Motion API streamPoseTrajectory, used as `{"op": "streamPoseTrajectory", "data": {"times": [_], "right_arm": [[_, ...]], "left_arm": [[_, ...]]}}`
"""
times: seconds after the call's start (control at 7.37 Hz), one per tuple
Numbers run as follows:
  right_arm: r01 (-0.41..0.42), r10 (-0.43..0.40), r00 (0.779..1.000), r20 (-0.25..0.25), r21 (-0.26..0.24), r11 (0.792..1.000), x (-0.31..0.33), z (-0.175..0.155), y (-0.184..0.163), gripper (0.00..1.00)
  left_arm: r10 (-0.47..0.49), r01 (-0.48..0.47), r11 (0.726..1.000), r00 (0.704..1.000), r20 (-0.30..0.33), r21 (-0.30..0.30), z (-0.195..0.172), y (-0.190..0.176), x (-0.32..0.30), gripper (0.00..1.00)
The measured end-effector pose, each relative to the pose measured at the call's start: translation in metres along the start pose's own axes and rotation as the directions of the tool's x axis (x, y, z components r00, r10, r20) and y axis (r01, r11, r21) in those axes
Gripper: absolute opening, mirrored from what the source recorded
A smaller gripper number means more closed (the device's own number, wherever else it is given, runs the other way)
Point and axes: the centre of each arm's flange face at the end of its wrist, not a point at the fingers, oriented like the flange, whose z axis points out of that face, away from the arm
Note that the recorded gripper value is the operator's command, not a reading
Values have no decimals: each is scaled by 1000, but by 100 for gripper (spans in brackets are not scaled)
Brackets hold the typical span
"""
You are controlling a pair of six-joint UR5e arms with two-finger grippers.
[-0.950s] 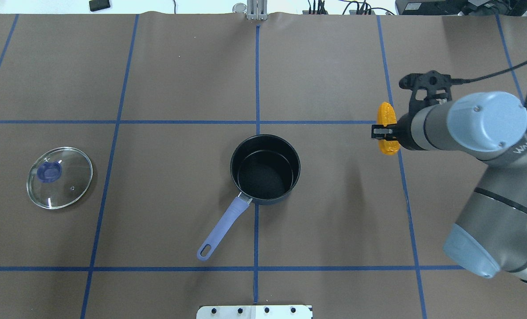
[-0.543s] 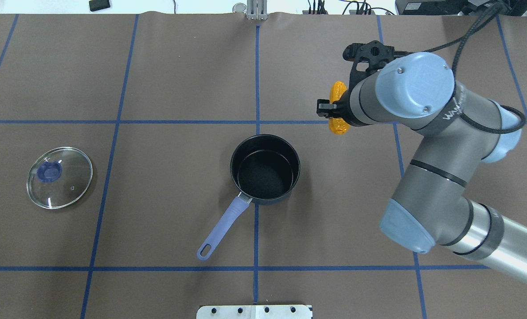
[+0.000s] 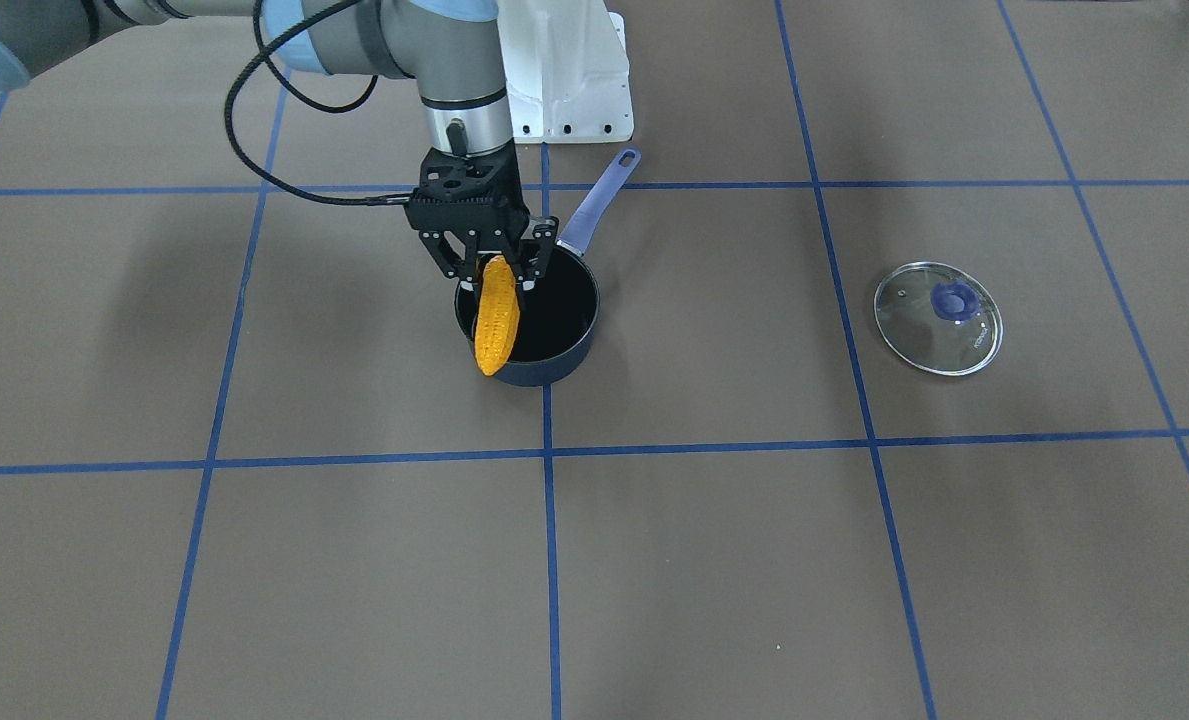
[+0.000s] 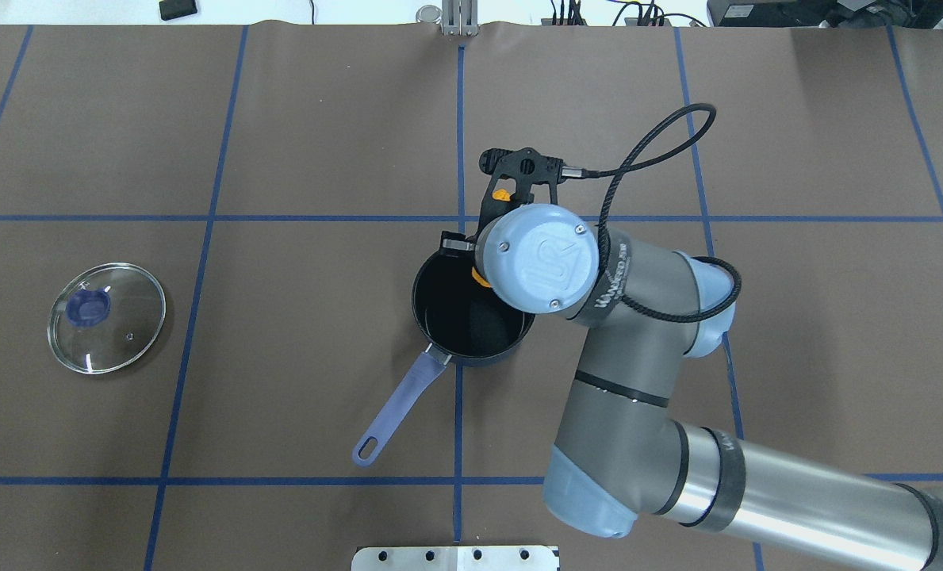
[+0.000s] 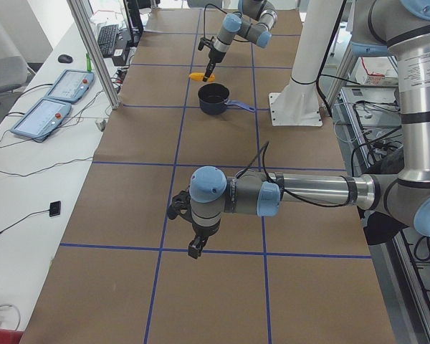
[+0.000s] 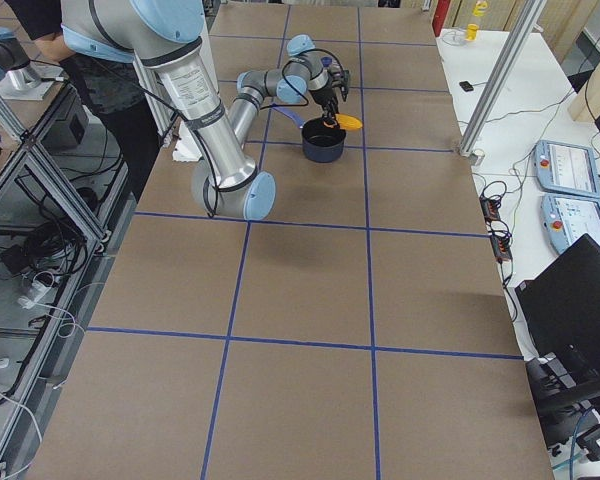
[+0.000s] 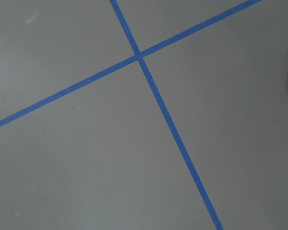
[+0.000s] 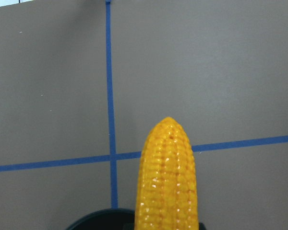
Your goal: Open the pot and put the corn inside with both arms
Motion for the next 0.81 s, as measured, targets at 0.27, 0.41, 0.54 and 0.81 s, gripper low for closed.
{"op": "streamPoseTrajectory", "data": {"times": [0.27,0.41,0.54,0.81], "right_arm": [[-3,4,1000,-23,22,1000,-20,17,41,100],[2,-1,1000,-30,25,1000,-21,21,51,100],[3,-2,1000,-28,29,1000,-22,20,51,100],[2,-1,1000,-24,48,999,-15,13,11,100]], "left_arm": [[0,0,1000,1000,-1,-1,0,-1,0,98],[0,0,1000,1000,-1,-1,0,-1,0,98],[1,-1,1000,1000,-1,-1,0,-1,0,98],[2,-2,1000,1000,-3,0,0,-1,1,98]]}}
